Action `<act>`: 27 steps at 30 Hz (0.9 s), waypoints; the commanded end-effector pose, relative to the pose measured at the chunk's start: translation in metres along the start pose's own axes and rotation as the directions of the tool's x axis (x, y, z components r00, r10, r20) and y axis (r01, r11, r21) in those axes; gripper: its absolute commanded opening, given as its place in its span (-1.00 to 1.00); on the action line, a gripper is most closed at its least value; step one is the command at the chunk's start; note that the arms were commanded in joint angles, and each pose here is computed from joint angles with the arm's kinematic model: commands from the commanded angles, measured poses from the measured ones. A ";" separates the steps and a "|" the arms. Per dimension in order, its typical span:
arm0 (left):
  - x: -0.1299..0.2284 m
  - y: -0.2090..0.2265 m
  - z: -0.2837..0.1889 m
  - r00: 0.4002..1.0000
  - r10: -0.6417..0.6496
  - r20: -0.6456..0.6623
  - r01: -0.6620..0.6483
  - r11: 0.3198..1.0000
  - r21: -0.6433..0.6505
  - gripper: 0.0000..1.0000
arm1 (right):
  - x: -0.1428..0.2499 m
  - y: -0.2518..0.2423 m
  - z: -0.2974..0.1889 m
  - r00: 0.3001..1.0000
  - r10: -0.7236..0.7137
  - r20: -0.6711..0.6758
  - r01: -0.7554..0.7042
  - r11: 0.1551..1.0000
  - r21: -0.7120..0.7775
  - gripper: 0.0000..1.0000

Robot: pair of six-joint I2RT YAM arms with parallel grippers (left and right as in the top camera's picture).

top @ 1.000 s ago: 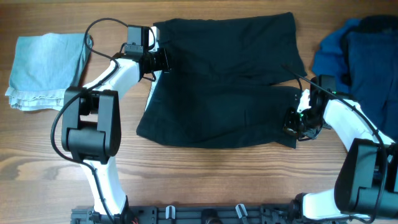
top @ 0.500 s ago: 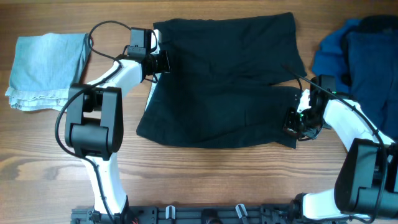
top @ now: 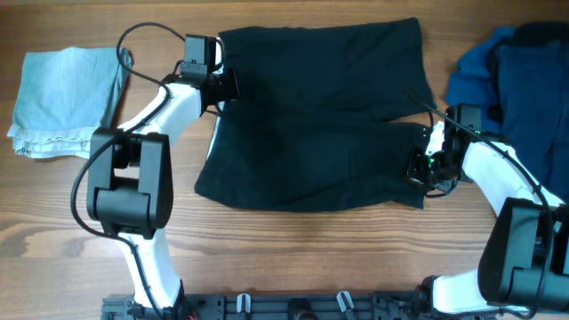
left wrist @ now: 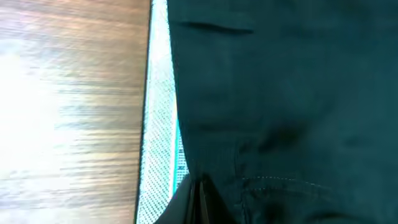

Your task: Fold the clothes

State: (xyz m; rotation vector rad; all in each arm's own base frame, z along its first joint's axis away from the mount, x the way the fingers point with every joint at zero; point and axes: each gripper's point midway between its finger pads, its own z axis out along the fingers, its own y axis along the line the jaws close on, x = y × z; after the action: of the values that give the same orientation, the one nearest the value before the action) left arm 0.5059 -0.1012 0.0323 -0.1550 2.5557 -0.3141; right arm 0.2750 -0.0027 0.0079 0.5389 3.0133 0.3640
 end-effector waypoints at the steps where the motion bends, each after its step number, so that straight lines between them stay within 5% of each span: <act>1: -0.013 0.023 -0.012 0.999 0.009 0.051 -0.002 0.989 -0.146 -0.92 | 0.010 -0.001 0.002 0.999 0.011 -0.037 -0.011 1.000 0.000 -0.92; 3: -0.011 0.023 -0.012 0.999 0.009 0.046 -0.002 0.989 -0.147 -0.90 | 0.009 -0.003 0.002 0.999 0.010 -0.033 -0.010 1.000 0.011 -0.92; 4: -0.012 0.023 -0.012 0.999 0.009 0.047 -0.002 0.989 -0.146 -0.32 | 0.006 -0.002 0.002 1.000 0.008 -0.021 -0.007 1.000 0.008 -0.91; 6: -0.013 0.023 -0.013 0.999 0.009 0.051 -0.002 0.989 -0.145 0.11 | -0.004 0.002 -0.004 1.000 0.001 0.005 -0.001 1.000 0.002 -0.90; 7: -0.019 0.021 -0.019 0.997 0.008 0.071 0.002 0.990 -0.140 0.56 | -0.017 0.007 -0.015 0.999 -0.007 0.039 0.007 1.000 -0.005 -0.75; 10: -0.050 0.009 -0.060 0.986 0.013 0.168 0.006 0.994 -0.110 0.96 | -0.046 0.022 -0.052 0.993 -0.024 0.114 0.027 0.999 -0.019 -0.10; 11: -0.061 0.004 -0.094 0.979 0.006 0.205 0.014 0.995 -0.100 0.99 | -0.052 0.029 -0.074 0.991 -0.028 0.131 0.031 0.999 -0.021 0.21; 12: -0.062 0.005 -0.112 0.978 -0.025 0.209 0.046 0.994 -0.098 1.00 | -0.051 0.029 -0.081 0.991 -0.027 0.131 0.030 0.999 -0.018 0.25; 18: -0.010 0.036 -0.191 0.968 -0.244 0.050 0.249 0.959 -0.139 0.99 | -0.016 0.018 -0.105 0.997 0.015 0.079 -0.019 0.999 0.047 0.32; 23: 0.043 0.080 -0.220 0.904 -0.416 -0.102 0.376 0.885 -0.277 1.00 | 0.007 0.014 -0.108 0.996 0.085 0.009 -0.086 0.994 0.064 0.33; 27: 0.071 0.070 -0.219 0.875 -0.441 -0.198 0.393 0.887 -0.240 1.00 | 0.014 0.010 -0.097 0.993 0.119 -0.011 -0.118 0.991 0.070 0.36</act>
State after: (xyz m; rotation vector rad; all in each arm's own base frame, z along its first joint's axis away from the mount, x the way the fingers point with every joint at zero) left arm 0.3395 0.0100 0.1598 -0.7828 2.7617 -0.1495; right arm 0.2607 -0.0083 0.1084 0.6694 3.0367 0.2971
